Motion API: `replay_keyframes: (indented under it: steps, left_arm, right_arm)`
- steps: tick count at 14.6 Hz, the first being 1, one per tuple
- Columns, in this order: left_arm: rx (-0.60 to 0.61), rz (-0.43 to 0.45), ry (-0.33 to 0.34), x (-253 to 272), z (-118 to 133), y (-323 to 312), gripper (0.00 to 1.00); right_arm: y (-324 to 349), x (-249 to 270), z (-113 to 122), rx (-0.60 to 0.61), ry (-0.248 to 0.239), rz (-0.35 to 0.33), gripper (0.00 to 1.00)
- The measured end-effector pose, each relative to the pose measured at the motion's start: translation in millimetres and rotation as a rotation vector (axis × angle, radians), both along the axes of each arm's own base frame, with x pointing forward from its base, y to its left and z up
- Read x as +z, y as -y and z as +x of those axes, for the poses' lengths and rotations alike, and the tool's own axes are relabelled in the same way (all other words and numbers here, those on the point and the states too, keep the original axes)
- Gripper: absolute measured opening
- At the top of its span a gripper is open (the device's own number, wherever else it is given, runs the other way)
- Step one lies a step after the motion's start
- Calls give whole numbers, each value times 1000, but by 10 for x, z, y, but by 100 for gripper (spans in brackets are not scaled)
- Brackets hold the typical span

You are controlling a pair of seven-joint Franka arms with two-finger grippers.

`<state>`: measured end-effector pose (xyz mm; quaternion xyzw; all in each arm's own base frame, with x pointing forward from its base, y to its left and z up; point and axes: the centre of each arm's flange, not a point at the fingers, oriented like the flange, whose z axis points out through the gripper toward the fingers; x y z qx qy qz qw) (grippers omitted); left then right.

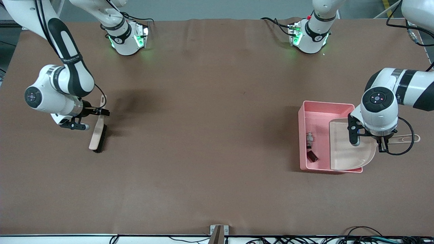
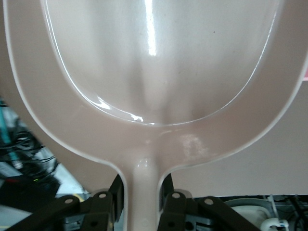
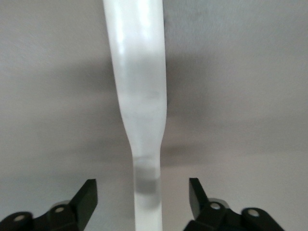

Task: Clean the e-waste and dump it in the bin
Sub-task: 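Tilt the dustpan over the pink bin with the left gripper to dump, then lower the dustpan onto the table with the left gripper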

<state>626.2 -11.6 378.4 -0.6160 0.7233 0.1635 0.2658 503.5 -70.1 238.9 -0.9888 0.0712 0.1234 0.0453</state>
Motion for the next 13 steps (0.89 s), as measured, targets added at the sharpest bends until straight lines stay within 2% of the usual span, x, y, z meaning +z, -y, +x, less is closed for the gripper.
replay_keyframes:
  steps: [2,5,8,10,13]
  left_arm:
    - [-7,-26,58,347,49,238,33]
    - [51,-170,118,839,41,734,33]
    - [107,-273,182,857,-127,1595,33]
    - [136,-335,180,648,-289,2224,33]
    - [191,-433,105,177,-413,2876,33]
  right_arm:
    - [19,195,146,3,-11,9,100]
    - [27,595,388,14,-31,25,100]
    - [61,1089,595,22,-37,37,100]
    - [127,1539,709,37,-34,21,100]
    - [176,2276,834,63,-2,-22,100]
